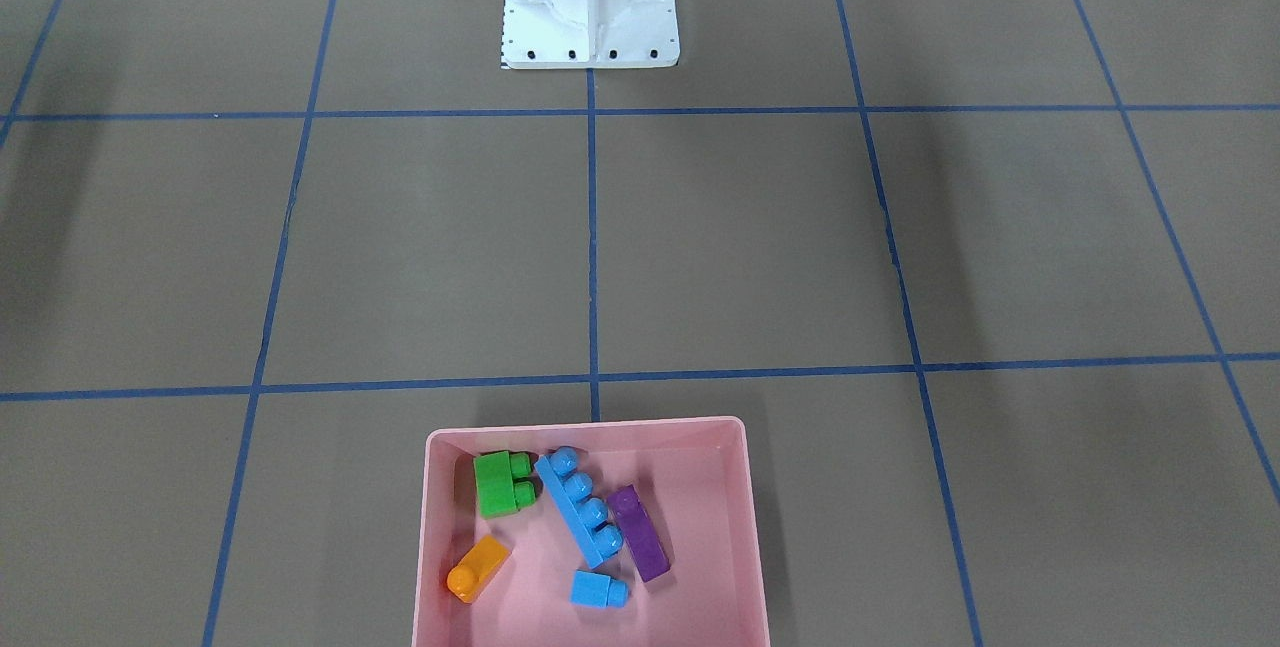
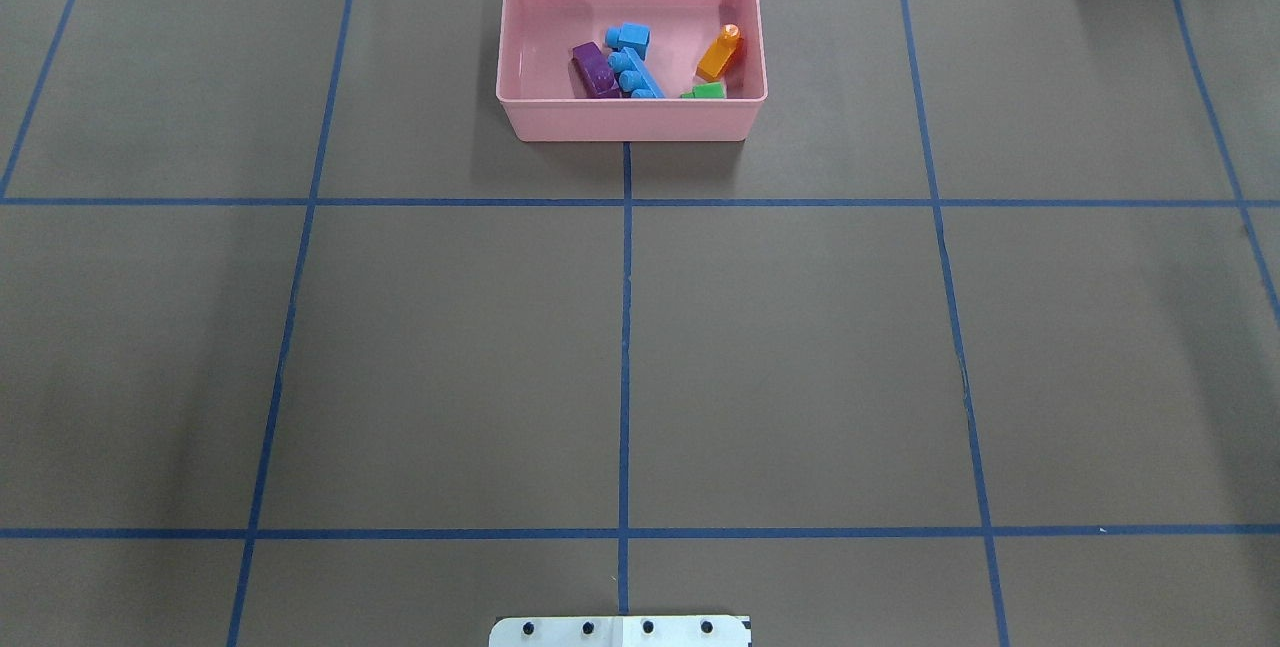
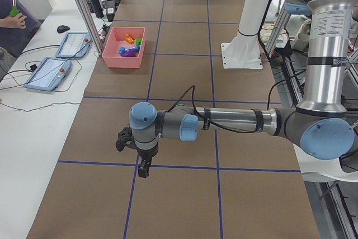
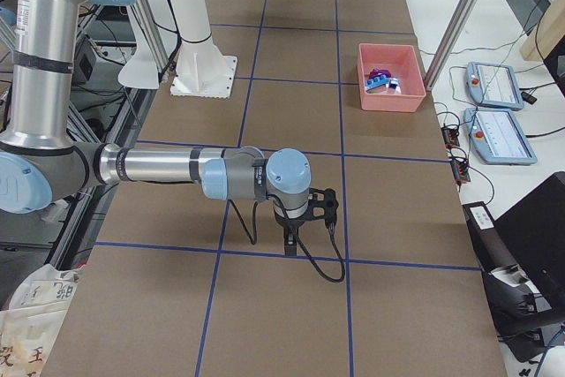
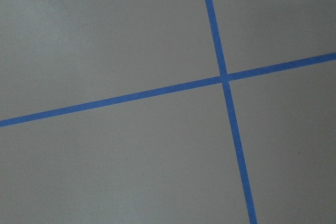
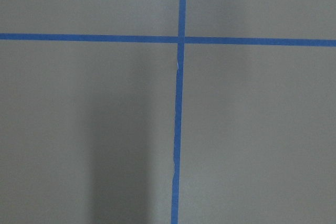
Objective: Put all blocks into box
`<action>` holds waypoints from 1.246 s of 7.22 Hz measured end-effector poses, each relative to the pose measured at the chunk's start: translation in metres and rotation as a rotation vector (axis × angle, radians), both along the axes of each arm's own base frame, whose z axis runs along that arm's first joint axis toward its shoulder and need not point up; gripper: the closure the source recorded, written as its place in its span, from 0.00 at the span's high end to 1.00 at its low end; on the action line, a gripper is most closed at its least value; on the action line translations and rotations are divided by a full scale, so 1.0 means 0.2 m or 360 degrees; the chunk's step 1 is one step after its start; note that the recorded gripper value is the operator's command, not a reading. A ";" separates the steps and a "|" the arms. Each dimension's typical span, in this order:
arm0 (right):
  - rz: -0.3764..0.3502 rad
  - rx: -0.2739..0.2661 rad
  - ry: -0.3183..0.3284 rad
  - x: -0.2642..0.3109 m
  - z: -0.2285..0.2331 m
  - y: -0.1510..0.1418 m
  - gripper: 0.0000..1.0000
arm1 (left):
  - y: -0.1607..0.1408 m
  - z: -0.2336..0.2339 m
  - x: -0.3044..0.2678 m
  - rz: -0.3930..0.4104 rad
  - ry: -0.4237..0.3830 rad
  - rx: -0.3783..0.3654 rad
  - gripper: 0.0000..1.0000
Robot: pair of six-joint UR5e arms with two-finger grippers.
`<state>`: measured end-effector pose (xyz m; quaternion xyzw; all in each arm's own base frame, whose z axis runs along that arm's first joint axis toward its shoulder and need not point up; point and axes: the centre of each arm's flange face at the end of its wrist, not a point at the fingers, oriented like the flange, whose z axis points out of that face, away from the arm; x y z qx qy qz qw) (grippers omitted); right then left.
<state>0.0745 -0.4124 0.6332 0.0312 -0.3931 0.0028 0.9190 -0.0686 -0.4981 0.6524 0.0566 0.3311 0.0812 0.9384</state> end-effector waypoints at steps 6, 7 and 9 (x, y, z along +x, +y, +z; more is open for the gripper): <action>0.0006 0.0023 -0.0022 0.00 0.04 -0.01 1.00 | 0.00 -0.03 0.03 -0.0087 0.0132 -0.0081 1.00; 0.0007 0.0024 -0.0022 0.00 0.04 -0.01 1.00 | 0.00 -0.05 0.04 -0.0143 0.0191 -0.0125 1.00; 0.0006 0.0024 -0.0023 0.00 0.04 -0.01 1.00 | 0.00 -0.06 0.05 -0.0179 0.0216 -0.0159 1.00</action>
